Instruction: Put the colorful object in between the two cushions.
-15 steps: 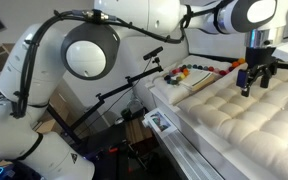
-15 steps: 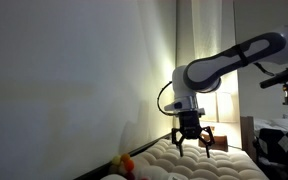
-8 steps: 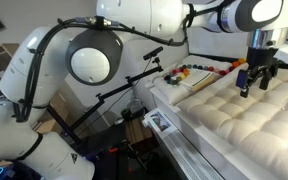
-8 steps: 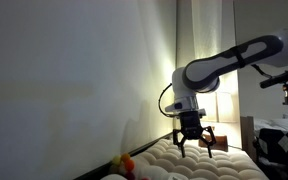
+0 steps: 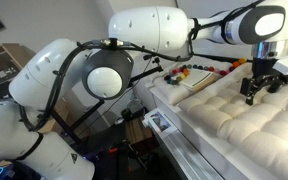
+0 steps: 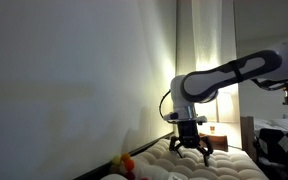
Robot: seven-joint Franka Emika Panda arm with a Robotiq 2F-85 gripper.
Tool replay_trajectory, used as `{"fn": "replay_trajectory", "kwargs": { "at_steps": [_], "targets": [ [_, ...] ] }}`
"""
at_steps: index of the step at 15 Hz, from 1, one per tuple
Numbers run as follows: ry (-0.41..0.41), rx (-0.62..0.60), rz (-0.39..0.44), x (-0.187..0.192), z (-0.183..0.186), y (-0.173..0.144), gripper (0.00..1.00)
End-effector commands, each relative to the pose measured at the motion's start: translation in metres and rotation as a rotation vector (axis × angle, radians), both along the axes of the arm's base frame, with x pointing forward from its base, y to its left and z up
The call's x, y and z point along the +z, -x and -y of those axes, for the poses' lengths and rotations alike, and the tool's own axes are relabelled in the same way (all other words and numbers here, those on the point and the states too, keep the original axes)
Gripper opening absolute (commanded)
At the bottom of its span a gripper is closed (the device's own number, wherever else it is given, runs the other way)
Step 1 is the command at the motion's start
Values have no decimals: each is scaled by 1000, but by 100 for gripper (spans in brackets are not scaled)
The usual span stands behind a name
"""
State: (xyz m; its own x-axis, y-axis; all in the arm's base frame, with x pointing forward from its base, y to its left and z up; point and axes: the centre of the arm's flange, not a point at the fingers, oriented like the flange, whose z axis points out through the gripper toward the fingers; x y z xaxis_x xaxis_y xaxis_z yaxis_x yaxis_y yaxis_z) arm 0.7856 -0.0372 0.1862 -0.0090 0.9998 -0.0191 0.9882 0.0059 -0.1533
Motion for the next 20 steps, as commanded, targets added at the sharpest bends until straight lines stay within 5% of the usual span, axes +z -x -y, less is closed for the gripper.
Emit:
{"fn": "replay_trajectory", "kwargs": {
  "at_steps": [1,10,12,13,20],
  "targets": [
    [79,-70,77,-6,15,-42,100],
    [94,-237,184,40,98,-46,100],
    [105,-232,166,39,95,-42,100],
    [92,-207,159,37,97,-11,100],
    [92,-212,158,36,91,-12,100]
  ]
}}
